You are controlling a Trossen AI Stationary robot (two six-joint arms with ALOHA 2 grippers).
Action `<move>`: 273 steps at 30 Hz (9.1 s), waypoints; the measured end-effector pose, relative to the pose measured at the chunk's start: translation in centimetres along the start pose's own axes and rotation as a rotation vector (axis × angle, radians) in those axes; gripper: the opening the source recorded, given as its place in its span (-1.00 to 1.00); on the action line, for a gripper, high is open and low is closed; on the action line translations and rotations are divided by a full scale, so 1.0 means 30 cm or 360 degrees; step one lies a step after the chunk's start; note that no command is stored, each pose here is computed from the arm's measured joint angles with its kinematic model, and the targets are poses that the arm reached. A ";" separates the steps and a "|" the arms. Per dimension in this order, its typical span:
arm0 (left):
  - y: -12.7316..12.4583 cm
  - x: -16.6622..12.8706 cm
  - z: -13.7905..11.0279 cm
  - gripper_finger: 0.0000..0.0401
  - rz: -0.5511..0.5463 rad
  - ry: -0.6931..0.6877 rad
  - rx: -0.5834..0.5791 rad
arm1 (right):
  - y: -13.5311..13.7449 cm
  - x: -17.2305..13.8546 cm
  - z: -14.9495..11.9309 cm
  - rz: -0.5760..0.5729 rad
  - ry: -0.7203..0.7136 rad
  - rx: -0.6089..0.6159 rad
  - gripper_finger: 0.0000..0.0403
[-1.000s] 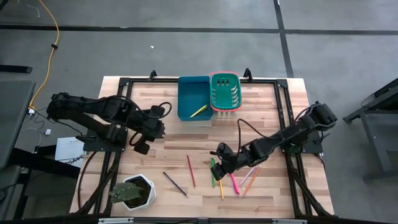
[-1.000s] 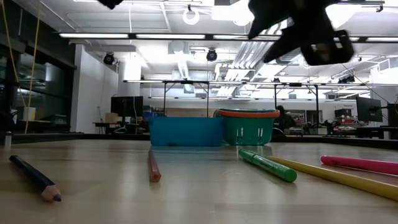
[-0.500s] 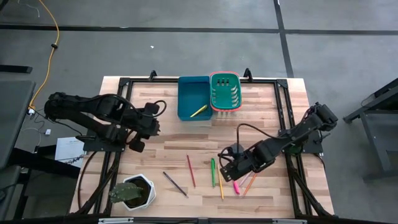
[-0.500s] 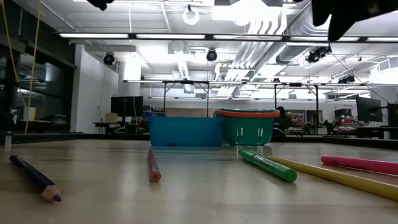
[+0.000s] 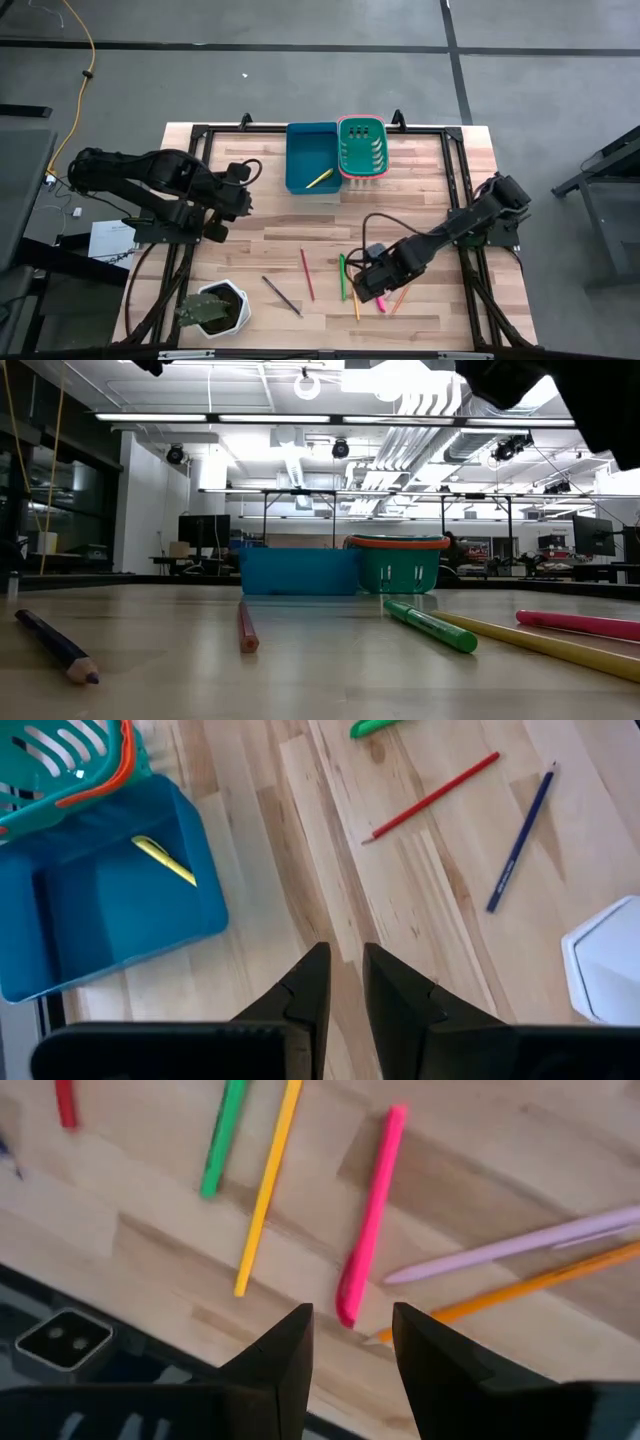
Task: Sort pens & pencils
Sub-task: Put the pink pen into the blue bin
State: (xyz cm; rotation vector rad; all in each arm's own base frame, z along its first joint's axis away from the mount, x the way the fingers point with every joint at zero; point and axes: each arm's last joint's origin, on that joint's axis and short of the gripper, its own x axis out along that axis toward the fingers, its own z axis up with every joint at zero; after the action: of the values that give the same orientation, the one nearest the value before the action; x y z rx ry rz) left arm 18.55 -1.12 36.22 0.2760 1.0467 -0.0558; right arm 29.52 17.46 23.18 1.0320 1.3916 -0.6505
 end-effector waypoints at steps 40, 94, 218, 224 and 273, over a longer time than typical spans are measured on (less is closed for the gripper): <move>-0.008 -0.113 -0.105 -0.75 -0.0033 -0.0050 -0.0006 | 0.024 0.170 -0.010 -0.0175 -0.0138 0.0252 -0.35; -0.008 -0.128 -0.118 -0.75 -0.0030 -0.0072 -0.0033 | -0.257 -0.420 -0.150 0.0651 -0.1139 0.0239 -0.35; -0.010 -0.128 -0.128 -0.75 -0.0040 -0.0025 -0.0060 | -0.005 0.167 -0.010 -0.0075 -0.0079 0.0200 -0.44; -0.010 -0.127 -0.128 -0.75 -0.0040 -0.0024 -0.0060 | -0.003 0.200 -0.008 -0.0115 -0.0050 0.0170 -0.44; -0.011 -0.128 -0.131 -0.75 -0.0042 -0.0011 -0.0058 | -0.032 0.249 0.137 -0.0176 -0.0020 0.0207 -0.44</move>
State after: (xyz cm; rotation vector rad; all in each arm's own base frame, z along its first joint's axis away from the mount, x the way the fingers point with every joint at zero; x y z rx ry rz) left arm 13.25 -0.76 37.61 0.2286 1.0437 -0.0613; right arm 31.52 14.92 15.23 1.0566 1.4174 -0.8370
